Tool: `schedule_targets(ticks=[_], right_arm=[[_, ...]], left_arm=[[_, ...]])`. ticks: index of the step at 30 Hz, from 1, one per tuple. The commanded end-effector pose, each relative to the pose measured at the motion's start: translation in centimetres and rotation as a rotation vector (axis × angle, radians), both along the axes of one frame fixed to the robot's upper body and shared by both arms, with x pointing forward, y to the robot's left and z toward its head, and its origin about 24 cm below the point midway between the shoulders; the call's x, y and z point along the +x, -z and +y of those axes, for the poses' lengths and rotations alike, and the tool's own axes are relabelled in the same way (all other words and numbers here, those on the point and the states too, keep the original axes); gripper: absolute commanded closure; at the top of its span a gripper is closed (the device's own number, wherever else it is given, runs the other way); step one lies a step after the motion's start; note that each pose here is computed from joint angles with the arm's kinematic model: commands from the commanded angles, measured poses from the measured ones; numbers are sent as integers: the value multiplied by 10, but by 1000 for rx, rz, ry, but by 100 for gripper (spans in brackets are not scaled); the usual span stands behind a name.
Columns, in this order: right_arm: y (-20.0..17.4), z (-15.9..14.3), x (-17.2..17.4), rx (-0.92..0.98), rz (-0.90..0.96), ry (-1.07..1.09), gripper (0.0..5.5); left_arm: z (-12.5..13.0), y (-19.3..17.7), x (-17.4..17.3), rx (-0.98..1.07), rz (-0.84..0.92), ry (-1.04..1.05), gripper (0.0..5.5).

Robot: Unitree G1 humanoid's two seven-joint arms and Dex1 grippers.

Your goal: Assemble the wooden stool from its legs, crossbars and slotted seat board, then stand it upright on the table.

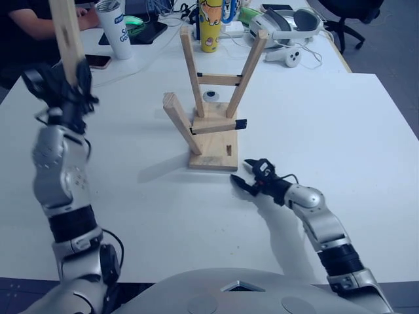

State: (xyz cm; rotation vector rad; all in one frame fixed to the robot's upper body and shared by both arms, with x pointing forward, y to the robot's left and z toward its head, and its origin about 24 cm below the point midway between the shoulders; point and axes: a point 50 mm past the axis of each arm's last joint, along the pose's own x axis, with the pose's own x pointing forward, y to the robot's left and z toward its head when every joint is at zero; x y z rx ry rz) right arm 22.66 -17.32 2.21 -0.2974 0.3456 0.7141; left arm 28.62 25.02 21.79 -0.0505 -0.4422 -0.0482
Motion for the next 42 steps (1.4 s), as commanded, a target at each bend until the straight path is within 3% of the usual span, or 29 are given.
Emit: schedule_targets(ticks=[1,3,6,10,13,18,27,38,42], right_arm=[[-2,-24,-15,-17,3,53,211],[-10,-31,-16,53,-28,68,211],[-22,-48,-16,200,46,80,211],[-54,-73,-11,435,199,-2,211],[-81,-71,-12,570,266,-146,211],[-107,-46,-11,769,348,-359,189],[-133,-49,-13,933,390,-454,65],[-137,-43,-5,978,383,-467,63],[-130,-38,-7,977,421,-469,113]], left_arm=[[-38,-88,-13,131,-235,380,344],[-61,-106,-22,164,-269,556,344],[-100,-102,-34,175,-203,834,344],[-138,-48,-47,135,48,1136,344],[-151,5,-54,83,238,1243,344],[-152,62,-62,-20,441,1349,344],[-140,83,-65,-113,585,1466,344],[-130,100,-73,-102,745,1555,344],[-129,101,-74,-117,762,1568,344]])
